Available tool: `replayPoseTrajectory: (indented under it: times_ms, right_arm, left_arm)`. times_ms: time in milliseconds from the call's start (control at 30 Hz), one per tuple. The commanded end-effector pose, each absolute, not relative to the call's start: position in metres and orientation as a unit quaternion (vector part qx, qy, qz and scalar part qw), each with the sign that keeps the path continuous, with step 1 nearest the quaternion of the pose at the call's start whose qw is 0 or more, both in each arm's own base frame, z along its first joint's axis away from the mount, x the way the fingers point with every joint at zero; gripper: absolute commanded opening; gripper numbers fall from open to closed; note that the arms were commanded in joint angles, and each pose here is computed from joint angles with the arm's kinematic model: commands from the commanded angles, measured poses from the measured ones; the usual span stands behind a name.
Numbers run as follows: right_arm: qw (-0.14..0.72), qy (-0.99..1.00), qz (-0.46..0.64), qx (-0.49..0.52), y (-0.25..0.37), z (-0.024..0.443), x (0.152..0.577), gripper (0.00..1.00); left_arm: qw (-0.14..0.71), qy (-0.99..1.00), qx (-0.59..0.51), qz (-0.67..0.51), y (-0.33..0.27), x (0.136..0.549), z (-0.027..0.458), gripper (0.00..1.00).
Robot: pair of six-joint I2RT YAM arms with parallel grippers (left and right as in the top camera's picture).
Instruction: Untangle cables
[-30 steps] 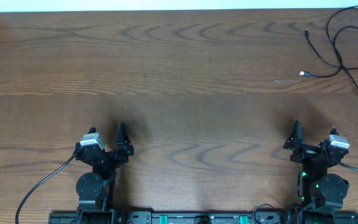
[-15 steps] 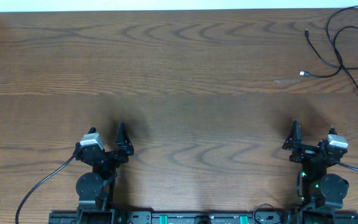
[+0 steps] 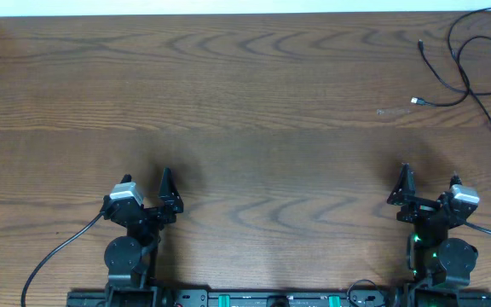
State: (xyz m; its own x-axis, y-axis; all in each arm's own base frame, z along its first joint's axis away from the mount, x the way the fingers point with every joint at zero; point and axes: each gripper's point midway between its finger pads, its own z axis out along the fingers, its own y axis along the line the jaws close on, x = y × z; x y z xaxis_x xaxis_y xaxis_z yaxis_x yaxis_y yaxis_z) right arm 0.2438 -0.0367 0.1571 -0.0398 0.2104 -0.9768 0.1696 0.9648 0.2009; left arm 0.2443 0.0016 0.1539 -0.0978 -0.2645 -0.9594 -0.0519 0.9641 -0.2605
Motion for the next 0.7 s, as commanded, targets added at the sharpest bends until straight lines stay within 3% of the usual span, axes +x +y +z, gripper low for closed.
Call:
replayPoseTrajectory:
  times_ms: [0, 233, 667]
  right_arm:
    - [0.681, 0.724, 0.01, 0.11, -0.03, 0.157, 0.244, 0.99]
    - [0.681, 0.732, -0.004, -0.022, 0.009, 0.157, 0.246, 0.99]
    - [0.681, 0.73, -0.019, -0.045, 0.011, 0.157, 0.246, 0.99]
  left_arm:
    - [0.646, 0.753, -0.104, -0.072, 0.001, 0.244, 0.136, 0.87]
    - [0.646, 0.753, -0.104, -0.072, 0.001, 0.244, 0.136, 0.87]
    - [0.646, 0.753, -0.104, -0.072, 0.001, 0.244, 0.136, 0.87]
